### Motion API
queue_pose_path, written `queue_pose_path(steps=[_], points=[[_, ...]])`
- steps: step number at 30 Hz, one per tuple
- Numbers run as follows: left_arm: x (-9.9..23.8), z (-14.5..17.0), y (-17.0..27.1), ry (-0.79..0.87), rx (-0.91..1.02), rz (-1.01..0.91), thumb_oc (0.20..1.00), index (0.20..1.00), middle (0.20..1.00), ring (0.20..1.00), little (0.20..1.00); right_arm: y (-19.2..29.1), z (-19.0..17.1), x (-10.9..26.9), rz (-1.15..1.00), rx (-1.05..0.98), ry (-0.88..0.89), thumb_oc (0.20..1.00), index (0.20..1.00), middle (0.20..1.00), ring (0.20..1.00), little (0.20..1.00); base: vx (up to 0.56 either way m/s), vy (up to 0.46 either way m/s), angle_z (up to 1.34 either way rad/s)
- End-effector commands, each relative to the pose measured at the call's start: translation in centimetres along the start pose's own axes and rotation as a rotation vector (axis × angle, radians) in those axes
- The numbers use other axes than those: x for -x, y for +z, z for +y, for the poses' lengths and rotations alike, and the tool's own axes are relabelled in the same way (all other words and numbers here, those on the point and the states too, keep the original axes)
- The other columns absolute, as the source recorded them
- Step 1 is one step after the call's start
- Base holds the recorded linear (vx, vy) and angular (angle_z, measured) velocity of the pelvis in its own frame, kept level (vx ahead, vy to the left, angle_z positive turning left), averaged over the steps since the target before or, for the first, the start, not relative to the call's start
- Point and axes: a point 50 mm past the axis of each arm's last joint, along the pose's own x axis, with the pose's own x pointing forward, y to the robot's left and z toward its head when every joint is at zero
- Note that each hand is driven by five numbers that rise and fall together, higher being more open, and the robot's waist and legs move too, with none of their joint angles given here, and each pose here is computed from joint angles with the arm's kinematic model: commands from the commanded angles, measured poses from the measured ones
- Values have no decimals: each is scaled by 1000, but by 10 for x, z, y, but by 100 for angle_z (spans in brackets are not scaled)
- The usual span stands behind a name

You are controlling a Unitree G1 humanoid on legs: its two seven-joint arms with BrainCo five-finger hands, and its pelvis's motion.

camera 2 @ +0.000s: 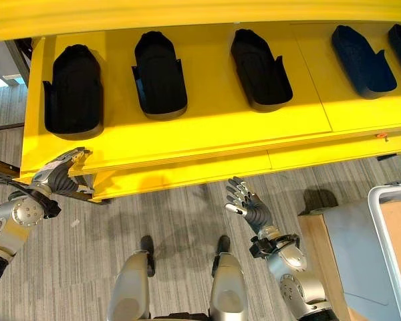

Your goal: Move parts from the plastic box to the shelf.

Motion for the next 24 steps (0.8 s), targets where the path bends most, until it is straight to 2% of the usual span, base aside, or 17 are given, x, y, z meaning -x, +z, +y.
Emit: queue_pose_path(steps=[1, 13, 24], points=[[-1, 20, -9, 41, -36, 20, 1000, 1000, 1000, 1000, 1000, 19, 3, 8, -87, 16, 38, 1000, 1000, 1000, 1000, 1000, 0, 0, 0], [-7, 35, -23, 57, -85, 94, 1000, 1000, 1000, 1000, 1000, 18, 3, 9, -78, 13, 46, 1000, 1000, 1000, 1000, 1000, 4, 0, -3], [-18, 64, -30, 111, -123, 153, 1000, 1000, 1000, 1000, 1000, 13, 2, 12, -58, -1, 47, 1000, 1000, 1000, 1000, 1000, 0, 0, 0]])
